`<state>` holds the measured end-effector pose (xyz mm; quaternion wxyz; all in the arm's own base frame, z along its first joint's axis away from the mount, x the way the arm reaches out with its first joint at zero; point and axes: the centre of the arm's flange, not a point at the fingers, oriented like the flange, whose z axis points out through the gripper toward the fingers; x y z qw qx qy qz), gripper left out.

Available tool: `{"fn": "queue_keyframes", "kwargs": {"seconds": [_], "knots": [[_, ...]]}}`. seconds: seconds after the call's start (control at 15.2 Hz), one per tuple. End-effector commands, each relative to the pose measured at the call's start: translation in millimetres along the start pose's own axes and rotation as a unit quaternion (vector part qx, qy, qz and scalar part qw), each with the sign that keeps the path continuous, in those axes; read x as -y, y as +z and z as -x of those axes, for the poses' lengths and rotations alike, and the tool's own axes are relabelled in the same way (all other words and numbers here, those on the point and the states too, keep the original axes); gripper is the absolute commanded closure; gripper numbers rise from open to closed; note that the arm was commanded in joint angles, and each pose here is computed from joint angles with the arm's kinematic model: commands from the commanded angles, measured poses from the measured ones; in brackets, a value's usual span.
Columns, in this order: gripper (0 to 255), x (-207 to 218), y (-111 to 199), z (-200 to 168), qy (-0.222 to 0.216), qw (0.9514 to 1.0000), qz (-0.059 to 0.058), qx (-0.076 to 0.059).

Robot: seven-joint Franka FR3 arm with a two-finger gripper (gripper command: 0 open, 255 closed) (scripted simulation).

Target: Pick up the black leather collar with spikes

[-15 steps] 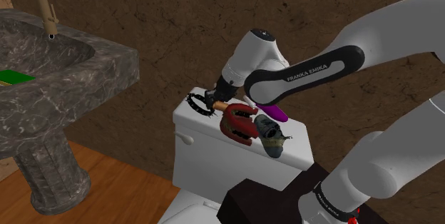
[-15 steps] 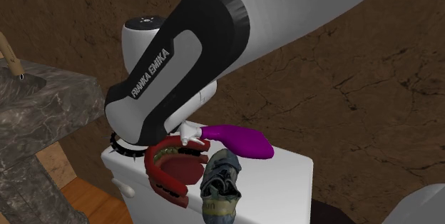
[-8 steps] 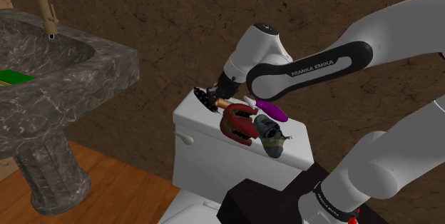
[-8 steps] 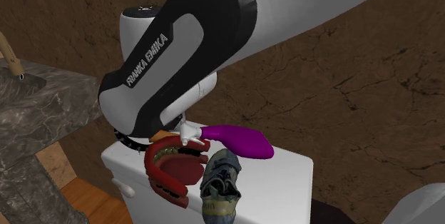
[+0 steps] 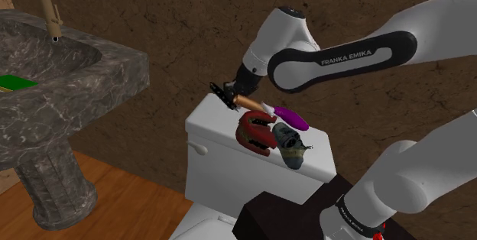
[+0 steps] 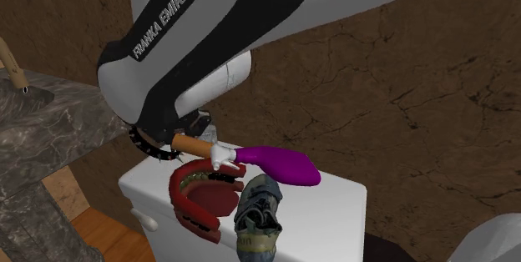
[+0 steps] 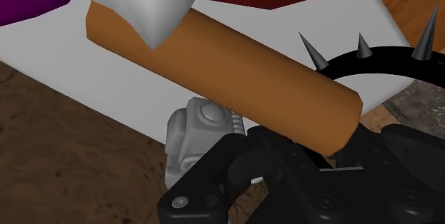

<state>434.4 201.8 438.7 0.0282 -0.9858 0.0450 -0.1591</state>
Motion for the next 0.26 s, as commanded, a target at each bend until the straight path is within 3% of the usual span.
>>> {"fn": "queue_keyframes", "kwargs": {"seconds": [0.0,0.2], "knots": [[255,0.3,-9.4,-1.9,0.0,1.0,0.0,0.0],[255,0.8,-15.2,-3.8,0.0,1.0,0.0,0.0]]}}
